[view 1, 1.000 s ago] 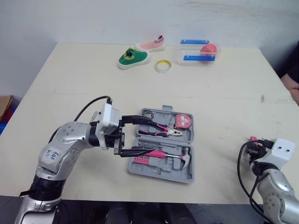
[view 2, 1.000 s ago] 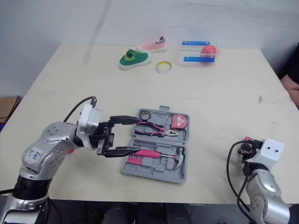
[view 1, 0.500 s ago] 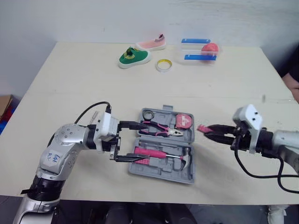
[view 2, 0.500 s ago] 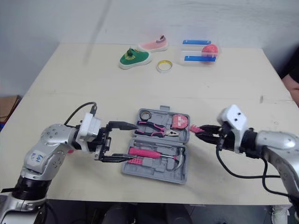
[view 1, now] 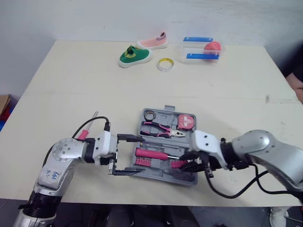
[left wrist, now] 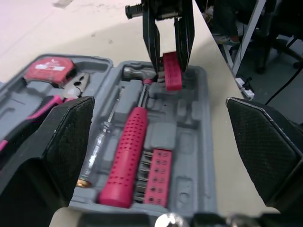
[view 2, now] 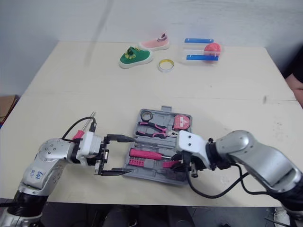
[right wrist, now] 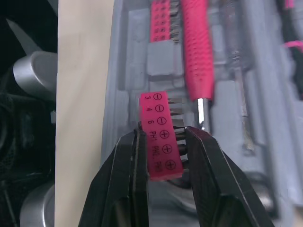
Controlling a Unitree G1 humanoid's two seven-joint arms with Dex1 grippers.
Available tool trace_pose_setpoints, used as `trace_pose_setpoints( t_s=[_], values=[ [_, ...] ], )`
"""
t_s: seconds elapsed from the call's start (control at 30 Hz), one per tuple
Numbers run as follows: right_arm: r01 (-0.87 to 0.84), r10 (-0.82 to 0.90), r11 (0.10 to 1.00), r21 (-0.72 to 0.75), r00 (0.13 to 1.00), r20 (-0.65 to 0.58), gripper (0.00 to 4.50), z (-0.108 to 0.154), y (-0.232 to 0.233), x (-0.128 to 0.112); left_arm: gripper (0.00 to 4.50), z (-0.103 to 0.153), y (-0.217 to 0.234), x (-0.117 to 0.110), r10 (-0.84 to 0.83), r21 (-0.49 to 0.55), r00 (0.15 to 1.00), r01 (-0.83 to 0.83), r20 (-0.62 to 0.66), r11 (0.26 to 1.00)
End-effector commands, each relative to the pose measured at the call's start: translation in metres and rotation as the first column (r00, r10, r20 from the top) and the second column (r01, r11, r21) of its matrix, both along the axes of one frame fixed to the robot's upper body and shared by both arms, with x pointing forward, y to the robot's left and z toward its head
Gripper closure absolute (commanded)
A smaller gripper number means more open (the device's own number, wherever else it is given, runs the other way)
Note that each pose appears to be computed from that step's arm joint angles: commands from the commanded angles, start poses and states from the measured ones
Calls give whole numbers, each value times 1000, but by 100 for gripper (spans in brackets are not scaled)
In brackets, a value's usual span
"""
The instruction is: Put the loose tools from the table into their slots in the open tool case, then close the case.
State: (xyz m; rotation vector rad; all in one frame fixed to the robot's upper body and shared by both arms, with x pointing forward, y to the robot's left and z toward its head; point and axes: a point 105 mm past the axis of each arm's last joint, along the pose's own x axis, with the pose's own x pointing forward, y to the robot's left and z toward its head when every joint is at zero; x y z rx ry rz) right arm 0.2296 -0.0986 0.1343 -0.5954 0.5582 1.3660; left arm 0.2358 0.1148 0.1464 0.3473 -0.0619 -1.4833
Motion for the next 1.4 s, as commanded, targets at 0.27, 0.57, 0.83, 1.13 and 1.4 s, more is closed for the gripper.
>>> trace_pose_setpoints(
  t_s=[0.27, 0.57, 0.83, 1.13, 1.4],
  values=[
    [16, -14, 999, -50, 999, 48, 373, -7, 15, 12, 0, 6, 1, -9, 24, -24, 1000, -24, -5, 999],
    [9, -7, 998, -66, 1000, 21, 373, -13, 22, 10, 0, 8, 3, -8, 45, -19, 999, -45, -10, 999],
    [38, -38, 998, -46, 999, 5, 373, -13, 33, 11, 0, 9, 5, -9, 56, -16, 998, -57, -17, 998],
    [52, -53, 998, -21, 997, -59, 373, -7, 39, 9, 0, 7, 6, -11, 65, -9, 997, -66, -34, 998],
    [0, 0, 999, -41, 1000, -7, 373, -2, 43, 6, 0, 5, 8, -14, 83, -3, 995, -83, -48, 997]
  ],
)
